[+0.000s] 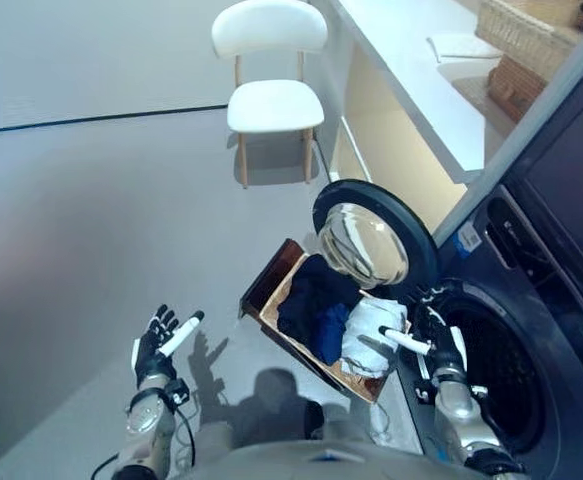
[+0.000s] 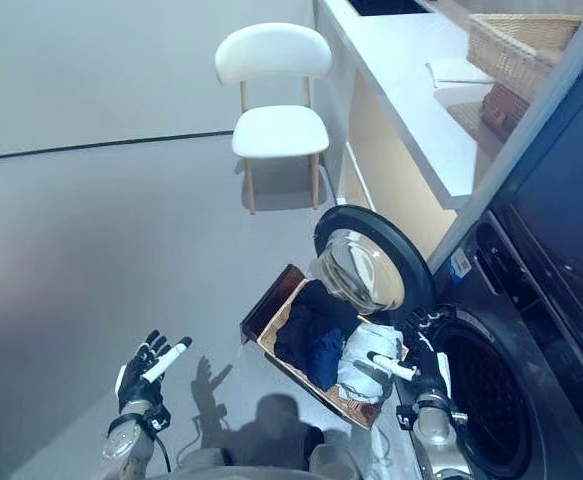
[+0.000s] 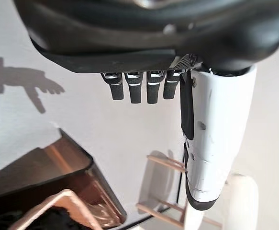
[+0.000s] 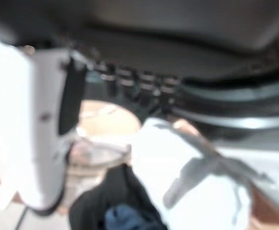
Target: Pick up the clothes and place them into the washing machine
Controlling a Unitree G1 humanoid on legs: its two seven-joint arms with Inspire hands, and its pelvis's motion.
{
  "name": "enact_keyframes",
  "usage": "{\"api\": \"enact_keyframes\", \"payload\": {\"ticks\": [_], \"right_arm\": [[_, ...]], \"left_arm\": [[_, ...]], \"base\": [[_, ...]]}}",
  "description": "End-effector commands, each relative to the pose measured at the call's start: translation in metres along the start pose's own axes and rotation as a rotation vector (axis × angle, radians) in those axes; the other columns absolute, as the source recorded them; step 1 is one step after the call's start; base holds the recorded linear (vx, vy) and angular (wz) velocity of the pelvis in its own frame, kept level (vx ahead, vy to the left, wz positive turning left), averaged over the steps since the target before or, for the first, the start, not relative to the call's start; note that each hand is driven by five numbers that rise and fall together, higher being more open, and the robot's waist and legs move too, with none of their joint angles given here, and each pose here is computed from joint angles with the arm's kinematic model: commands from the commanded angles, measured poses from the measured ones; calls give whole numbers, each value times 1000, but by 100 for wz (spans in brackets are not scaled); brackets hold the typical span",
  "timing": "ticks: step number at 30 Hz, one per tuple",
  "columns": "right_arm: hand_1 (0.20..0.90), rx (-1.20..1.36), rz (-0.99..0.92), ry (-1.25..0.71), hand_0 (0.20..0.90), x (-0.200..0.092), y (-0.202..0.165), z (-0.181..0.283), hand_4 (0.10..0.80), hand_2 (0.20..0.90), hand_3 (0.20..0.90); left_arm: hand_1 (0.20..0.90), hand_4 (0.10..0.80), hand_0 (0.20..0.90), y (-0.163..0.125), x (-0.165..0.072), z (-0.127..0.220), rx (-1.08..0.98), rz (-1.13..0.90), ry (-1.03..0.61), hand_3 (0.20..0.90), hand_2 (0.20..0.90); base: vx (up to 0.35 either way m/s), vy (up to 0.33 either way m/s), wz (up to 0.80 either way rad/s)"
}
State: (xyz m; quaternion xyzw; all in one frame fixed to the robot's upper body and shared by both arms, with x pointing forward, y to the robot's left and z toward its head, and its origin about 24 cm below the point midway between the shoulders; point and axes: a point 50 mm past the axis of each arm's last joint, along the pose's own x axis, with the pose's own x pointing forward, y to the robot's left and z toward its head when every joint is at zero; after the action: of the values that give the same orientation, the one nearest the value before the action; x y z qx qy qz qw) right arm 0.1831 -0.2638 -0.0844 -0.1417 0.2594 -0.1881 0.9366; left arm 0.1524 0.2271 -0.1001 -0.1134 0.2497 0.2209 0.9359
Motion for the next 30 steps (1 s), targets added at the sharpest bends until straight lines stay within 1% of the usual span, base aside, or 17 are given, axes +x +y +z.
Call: {"api": "enact_keyframes", "payload": {"ticks": [1,5,8,12,15,18,24,25,30], "right_arm": [[900,34,-19,-235,900,16,-2,53,800,900,900],[900,29,7,-256,900,17,5,60,800,900,900],[900,34,5,-252,900,17,7,60,800,900,900],[900,39,-3,-239,900,20,12,63,800,900,900],[900,22,8,-246,900,23,16,68,800,900,900],[900,21,-2,-197,900,26,18,61,800,900,900],[900,28,-52,-143,900,31,10,56,800,900,900],[900,25,-81,-112,900,33,4,51,800,900,900],[900,29,-63,-146,900,38,12,66,800,900,900]], "left_arm": [[900,800,900,12,6,30,-7,29,-155,900,900],[900,800,900,11,5,26,-23,31,-144,900,900],[900,800,900,5,7,30,-31,15,-158,900,900],[900,800,900,-4,13,43,-26,2,-209,900,900],[900,800,900,-2,16,54,-21,12,-248,900,900],[900,800,900,-3,17,55,-12,15,-249,900,900],[900,800,900,-1,16,51,-23,19,-232,900,900],[900,800,900,1,16,50,-22,21,-227,900,900],[900,800,900,10,17,56,-10,43,-241,900,900]], "base": [[138,101,-56],[122,121,-47],[89,143,-23],[127,199,-29],[92,167,-36],[113,149,-19],[87,143,-5],[81,182,-4],[40,186,-12]]}}
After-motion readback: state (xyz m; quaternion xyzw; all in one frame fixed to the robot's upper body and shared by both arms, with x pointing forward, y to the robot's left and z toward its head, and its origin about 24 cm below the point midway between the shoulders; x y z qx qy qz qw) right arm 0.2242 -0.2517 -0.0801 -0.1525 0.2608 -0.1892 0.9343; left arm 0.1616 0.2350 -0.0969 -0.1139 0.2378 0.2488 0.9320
